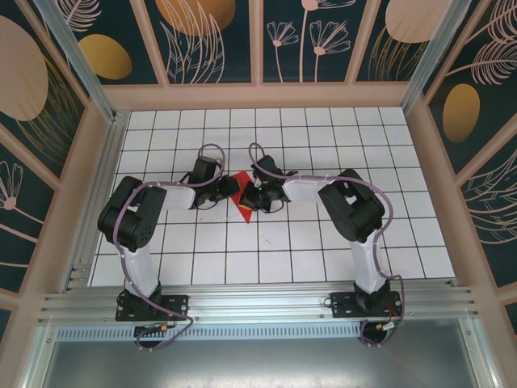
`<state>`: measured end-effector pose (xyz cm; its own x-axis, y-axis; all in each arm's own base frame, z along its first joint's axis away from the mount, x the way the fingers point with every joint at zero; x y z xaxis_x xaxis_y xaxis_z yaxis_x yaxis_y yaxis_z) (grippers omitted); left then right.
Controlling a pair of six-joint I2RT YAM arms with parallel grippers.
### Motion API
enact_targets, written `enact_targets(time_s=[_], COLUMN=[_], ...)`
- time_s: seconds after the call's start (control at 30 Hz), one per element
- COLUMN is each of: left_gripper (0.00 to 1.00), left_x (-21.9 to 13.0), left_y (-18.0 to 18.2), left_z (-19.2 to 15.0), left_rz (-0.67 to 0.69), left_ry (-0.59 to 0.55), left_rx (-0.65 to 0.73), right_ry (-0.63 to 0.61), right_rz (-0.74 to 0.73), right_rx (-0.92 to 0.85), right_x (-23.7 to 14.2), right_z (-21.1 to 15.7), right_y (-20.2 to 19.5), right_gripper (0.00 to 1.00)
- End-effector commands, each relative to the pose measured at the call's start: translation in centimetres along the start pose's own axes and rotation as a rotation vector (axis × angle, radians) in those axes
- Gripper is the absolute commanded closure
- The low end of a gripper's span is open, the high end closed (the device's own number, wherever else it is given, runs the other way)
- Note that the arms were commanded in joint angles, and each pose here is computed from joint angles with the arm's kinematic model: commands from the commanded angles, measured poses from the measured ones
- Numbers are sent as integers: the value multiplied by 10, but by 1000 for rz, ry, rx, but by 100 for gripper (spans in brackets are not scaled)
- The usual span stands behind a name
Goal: Fold a paper plane with a square sheet of paper (pick it up from the middle)
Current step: Third fold the triangle at the center of the table.
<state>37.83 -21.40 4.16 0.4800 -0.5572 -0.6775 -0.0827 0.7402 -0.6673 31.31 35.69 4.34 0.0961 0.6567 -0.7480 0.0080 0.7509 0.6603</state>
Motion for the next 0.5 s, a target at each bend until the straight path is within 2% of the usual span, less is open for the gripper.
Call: enact_targets(time_s=[0.0,0.2,0.47], left_gripper=[75,75,75], left_x=[7,4,-14], left_y=[8,6,-9], left_z=[-7,-5,13], left_rz=[21,20,-4], left_ry=[41,32,-36], left_rx=[0,1,-15], right_ry=[12,5,4], right_rz=[-7,-16,-22], right_rx=[-4,-2,-10], right_x=[8,9,9], right_z=[0,1,0], right_y=[-1,-2,-5], right_gripper=[87,71,64])
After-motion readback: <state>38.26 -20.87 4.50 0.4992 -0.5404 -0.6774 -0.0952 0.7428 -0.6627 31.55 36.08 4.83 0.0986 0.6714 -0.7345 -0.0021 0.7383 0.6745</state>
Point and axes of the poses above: each hand's point on the last joint's axis, 136 mm out from that joint toward the fingers, its own x axis out along the fingers, its own y axis along the line the jaws close on, z = x × y, the point moved 3 cm from there along -x, back along the fingers, and after that the axes turned 5 degrees about -x, right-handed, at the moved point
